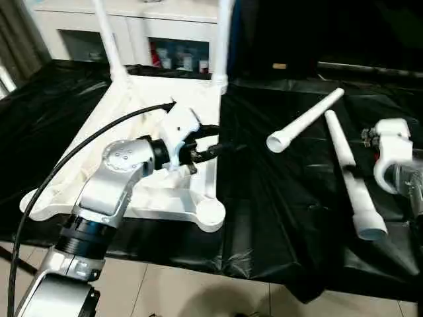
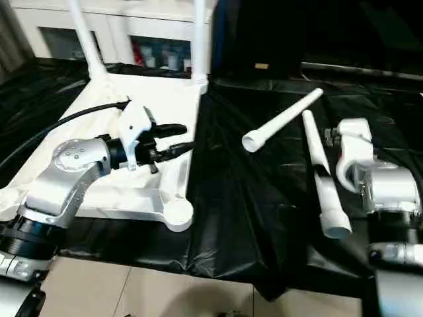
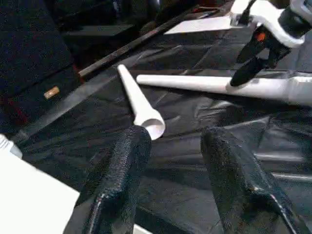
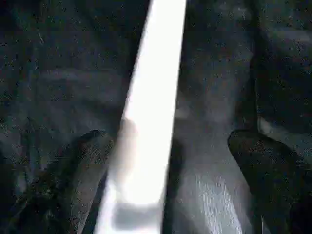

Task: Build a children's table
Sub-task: Pick table leg

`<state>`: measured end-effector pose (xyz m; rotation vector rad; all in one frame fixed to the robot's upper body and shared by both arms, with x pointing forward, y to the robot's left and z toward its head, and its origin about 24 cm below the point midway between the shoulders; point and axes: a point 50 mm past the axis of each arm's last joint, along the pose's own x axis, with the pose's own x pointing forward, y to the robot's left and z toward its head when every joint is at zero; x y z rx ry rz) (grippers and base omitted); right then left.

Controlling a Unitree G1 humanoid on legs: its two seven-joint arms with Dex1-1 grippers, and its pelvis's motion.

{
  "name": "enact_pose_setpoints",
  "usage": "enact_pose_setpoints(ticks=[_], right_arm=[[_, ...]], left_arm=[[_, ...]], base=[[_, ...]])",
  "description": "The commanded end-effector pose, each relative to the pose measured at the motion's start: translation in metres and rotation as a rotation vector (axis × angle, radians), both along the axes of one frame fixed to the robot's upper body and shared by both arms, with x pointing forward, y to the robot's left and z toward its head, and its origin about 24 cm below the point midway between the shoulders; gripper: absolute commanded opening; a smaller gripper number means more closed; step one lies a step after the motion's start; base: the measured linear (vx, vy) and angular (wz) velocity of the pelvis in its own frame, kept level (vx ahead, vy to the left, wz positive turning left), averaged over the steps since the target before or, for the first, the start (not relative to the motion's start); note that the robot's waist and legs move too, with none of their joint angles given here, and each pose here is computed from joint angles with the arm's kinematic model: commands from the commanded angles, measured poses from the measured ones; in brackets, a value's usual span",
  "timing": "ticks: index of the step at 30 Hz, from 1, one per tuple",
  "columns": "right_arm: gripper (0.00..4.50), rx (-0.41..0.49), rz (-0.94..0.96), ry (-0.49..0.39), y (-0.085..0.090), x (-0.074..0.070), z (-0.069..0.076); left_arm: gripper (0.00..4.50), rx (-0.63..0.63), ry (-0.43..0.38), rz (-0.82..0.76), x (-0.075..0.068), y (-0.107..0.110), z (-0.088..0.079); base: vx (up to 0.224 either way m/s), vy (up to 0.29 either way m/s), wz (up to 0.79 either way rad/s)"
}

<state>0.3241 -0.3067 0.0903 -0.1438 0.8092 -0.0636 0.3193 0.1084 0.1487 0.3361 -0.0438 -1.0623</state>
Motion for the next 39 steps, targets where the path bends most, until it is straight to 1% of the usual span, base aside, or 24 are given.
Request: enact_pose_setpoints(ticks=[1, 4, 5, 6, 8, 11, 12, 13, 15, 18, 25, 27, 30, 32, 33, 35, 36, 37, 38, 39], right_arm=[[4.45, 0.010, -0.006, 0.030, -0.003, 0.002, 0.003], [4.45, 0.086, -0.003, 0.095, -0.002, 0.000, -0.007], [4.45, 0.086, -0.003, 0.095, -0.002, 0.000, -0.007], [4.45, 0.161, 0.002, 0.122, 0.002, -0.001, -0.013], [4.45, 0.212, -0.009, 0.138, 0.003, -0.001, -0.017], [4.45, 0.208, -0.016, 0.163, 0.001, -0.004, -0.022], [4.45, 0.188, -0.018, 0.197, -0.002, -0.007, -0.027], [4.45, 0.184, -0.017, 0.202, -0.002, -0.007, -0.028], [4.18, 0.178, -0.024, 0.219, -0.004, -0.009, -0.031], [3.99, 0.173, -0.056, 0.244, -0.008, -0.013, -0.034], [3.38, 0.180, -0.072, 0.251, -0.009, -0.013, -0.036], [3.27, 0.185, -0.079, 0.241, -0.009, -0.012, -0.036], [2.96, 0.179, -0.088, 0.229, -0.011, -0.010, -0.034], [2.89, 0.173, -0.098, 0.222, -0.012, -0.010, -0.033], [2.62, 0.166, -0.116, 0.214, -0.014, -0.010, -0.033], [2.62, 0.166, -0.137, 0.205, -0.016, -0.010, -0.034], [2.50, 0.167, -0.156, 0.196, -0.017, -0.011, -0.034], [2.30, 0.171, -0.181, 0.185, -0.019, -0.012, -0.035], [2.30, 0.172, -0.183, 0.185, -0.019, -0.012, -0.035], [2.21, 0.179, -0.198, 0.178, -0.019, -0.013, -0.037]], left_arm=[[2.18, 0.015, 0.018, -0.032, -0.005, -0.002, -0.001], [2.18, 0.023, 0.050, -0.088, -0.013, -0.006, -0.003], [2.18, 0.023, 0.050, -0.088, -0.013, -0.006, -0.003], [2.18, 0.031, 0.068, -0.118, -0.018, -0.007, -0.004], [2.18, 0.037, 0.075, -0.129, -0.020, -0.008, -0.005], [2.18, 0.042, 0.078, -0.123, -0.020, -0.007, -0.006], [2.18, 0.049, 0.082, -0.119, -0.020, -0.007, -0.007], [2.18, 0.050, 0.083, -0.118, -0.021, -0.007, -0.007], [2.18, 0.052, 0.084, -0.118, -0.021, -0.007, -0.007], [2.18, 0.052, 0.088, -0.117, -0.021, -0.006, -0.006], [2.18, 0.054, 0.099, -0.123, -0.023, -0.006, -0.007], [2.18, 0.054, 0.103, -0.127, -0.023, -0.005, -0.006], [2.18, 0.063, 0.102, -0.127, -0.023, -0.004, -0.006], [2.18, 0.071, 0.105, -0.128, -0.022, -0.003, -0.007], [2.47, 0.086, 0.111, -0.135, -0.022, -0.002, -0.008], [2.47, 0.095, 0.116, -0.137, -0.022, -0.001, -0.009], [2.57, 0.097, 0.122, -0.139, -0.023, 0.000, -0.009], [2.79, 0.097, 0.128, -0.142, -0.023, 0.001, -0.010], [2.79, 0.096, 0.128, -0.142, -0.023, 0.001, -0.010], [2.89, 0.096, 0.131, -0.142, -0.022, 0.001, -0.010]], base=[[0.000, 0.000, 0.00], [0.000, 0.000, 0.00], [0.000, 0.000, 0.00], [0.000, 0.000, 0.00], [0.000, 0.000, 0.00], [0.000, 0.000, 0.00], [0.000, 0.000, 0.00], [0.000, 0.000, 0.00], [0.000, 0.000, 0.00], [0.000, 0.000, 0.00], [0.000, 0.000, 0.00], [0.000, 0.000, 0.00], [0.000, 0.000, 0.00], [0.000, 0.000, 0.00], [0.000, 0.000, 0.00], [0.000, 0.000, 0.00], [0.000, 0.000, 0.00], [0.000, 0.000, 0.00], [0.000, 0.000, 0.00], [0.000, 0.000, 0.00]])
